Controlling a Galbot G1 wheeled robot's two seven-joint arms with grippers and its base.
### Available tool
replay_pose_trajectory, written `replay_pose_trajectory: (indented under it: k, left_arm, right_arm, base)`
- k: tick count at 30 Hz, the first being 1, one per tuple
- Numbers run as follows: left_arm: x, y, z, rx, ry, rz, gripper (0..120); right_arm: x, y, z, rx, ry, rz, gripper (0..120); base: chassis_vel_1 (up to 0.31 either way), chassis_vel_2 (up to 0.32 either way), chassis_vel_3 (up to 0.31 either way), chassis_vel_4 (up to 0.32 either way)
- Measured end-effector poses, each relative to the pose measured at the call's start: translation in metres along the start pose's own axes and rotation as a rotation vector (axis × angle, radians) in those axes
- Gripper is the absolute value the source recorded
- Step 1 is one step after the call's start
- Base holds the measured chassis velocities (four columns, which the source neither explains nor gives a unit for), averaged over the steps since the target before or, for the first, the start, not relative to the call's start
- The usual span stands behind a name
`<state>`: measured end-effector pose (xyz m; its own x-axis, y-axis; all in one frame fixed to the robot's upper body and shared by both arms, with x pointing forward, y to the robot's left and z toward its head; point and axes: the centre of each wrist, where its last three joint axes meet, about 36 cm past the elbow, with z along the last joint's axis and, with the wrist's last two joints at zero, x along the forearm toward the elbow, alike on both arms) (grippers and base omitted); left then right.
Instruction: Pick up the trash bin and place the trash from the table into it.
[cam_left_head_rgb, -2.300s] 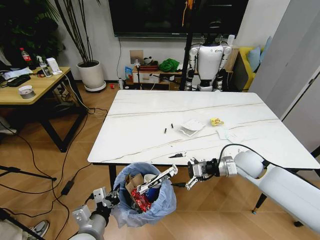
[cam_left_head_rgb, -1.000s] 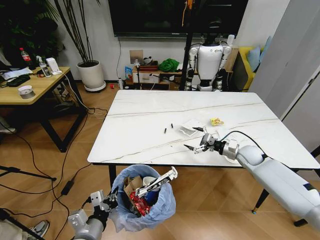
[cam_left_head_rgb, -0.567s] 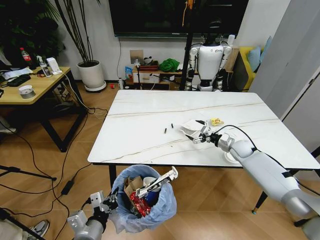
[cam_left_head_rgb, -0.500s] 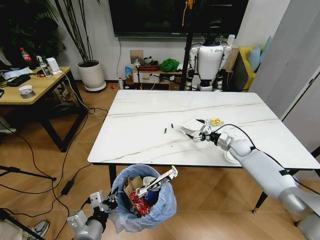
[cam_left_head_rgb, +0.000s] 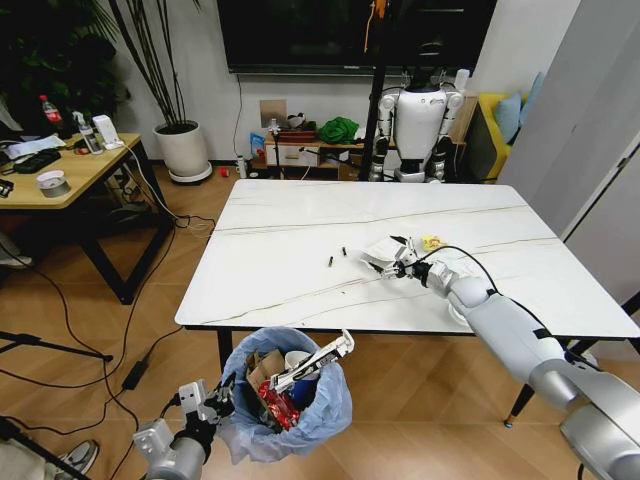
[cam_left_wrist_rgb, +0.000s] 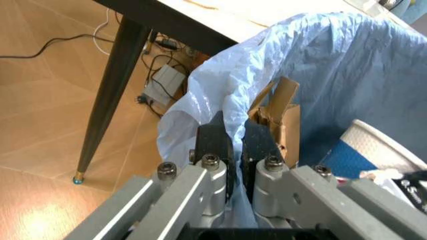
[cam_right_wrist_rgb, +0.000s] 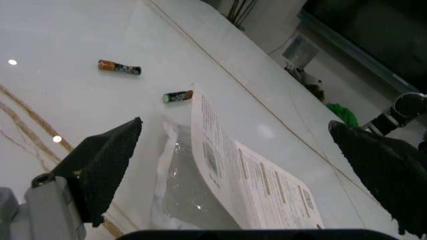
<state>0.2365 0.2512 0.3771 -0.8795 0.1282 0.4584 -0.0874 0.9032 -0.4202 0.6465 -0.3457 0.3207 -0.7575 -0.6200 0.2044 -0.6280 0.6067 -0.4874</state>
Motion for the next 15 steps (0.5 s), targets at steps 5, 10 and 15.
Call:
replay_pose_trajectory:
  k: [5,10,15]
  left_arm:
    - [-0.001,0.0009,0.0011,-0.001,0.004,-0.001,0]
    - [-0.0016,0.0009,0.0019,-0.001,0.006,-0.001,0]
    - [-0.002,0.0008,0.0022,0.0,0.007,0.0,0]
  right_arm:
    - [0.0023,-0.0006,0.0057,-0.009,0.015,0.008,100]
    - [0.0022,-0.0035,0.0069,-0.018,0.019,0.016,100]
    - [0.001,-0.0069,0.0063,-0.033,0.017,0.009,86]
  base:
    - [0.0,0.0,0.0,0.0]
    - [0.0,0.0,0.0,0.0]
    - [0.0,0.0,0.0,0.0]
